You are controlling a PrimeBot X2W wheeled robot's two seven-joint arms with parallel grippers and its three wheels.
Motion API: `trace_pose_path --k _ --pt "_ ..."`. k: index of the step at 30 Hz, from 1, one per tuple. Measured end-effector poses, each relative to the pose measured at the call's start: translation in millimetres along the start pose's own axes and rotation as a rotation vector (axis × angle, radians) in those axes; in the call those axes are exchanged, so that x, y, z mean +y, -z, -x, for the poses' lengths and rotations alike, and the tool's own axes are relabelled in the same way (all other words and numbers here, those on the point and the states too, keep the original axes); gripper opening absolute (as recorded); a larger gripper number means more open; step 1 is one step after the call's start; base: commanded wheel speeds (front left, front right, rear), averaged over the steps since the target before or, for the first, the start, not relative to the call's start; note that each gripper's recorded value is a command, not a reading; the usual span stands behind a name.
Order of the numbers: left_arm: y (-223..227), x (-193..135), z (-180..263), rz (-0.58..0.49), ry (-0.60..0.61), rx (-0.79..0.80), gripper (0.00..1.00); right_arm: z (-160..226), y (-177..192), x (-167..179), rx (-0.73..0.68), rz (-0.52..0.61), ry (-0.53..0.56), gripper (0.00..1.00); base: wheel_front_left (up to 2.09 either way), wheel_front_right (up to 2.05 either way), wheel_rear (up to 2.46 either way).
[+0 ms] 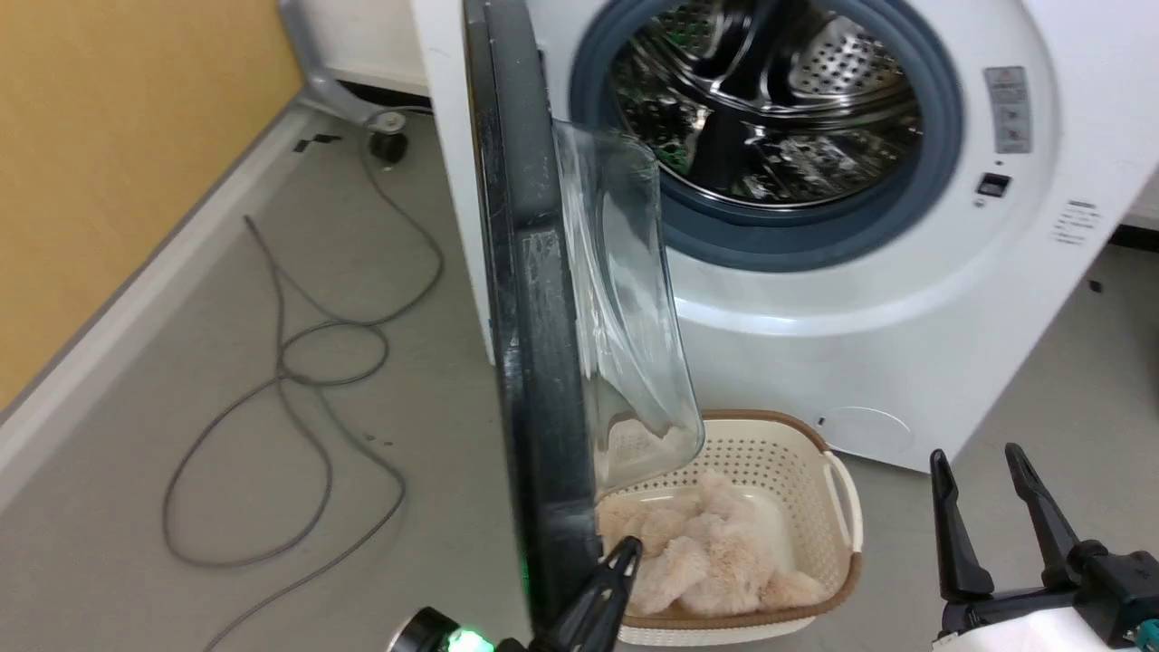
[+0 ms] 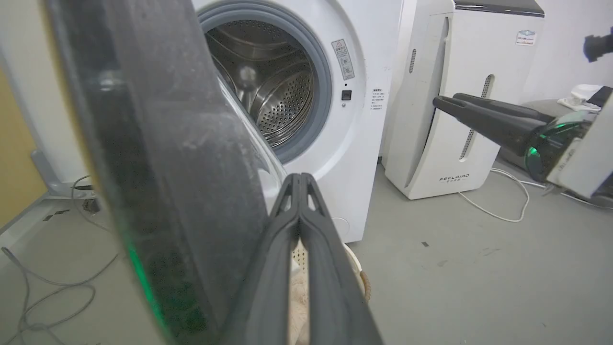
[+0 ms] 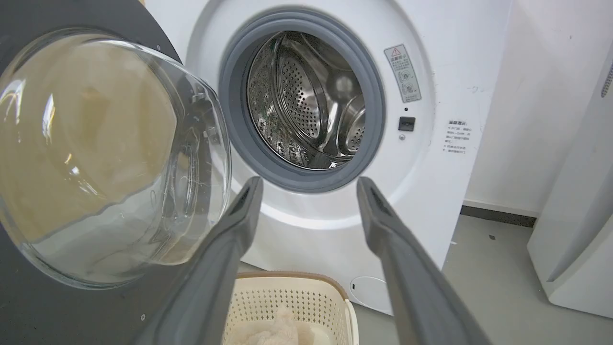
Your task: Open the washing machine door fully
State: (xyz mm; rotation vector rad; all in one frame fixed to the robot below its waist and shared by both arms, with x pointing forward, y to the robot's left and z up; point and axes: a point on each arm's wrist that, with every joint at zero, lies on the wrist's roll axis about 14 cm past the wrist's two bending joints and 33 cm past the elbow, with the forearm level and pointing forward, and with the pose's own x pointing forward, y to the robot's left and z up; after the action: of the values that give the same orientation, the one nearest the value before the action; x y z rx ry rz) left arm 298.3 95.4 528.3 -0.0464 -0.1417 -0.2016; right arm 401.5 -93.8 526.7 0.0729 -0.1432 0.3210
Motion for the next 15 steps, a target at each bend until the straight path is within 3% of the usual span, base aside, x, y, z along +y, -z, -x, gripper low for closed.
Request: trace_pose_path --k 15 --pt "-2.6 61.5 20.1 -0.063 -0.221 0.011 0.0 -18.3 13.7 28.5 0.027 -0.017 -0.09 1.0 0.0 0.0 0.0"
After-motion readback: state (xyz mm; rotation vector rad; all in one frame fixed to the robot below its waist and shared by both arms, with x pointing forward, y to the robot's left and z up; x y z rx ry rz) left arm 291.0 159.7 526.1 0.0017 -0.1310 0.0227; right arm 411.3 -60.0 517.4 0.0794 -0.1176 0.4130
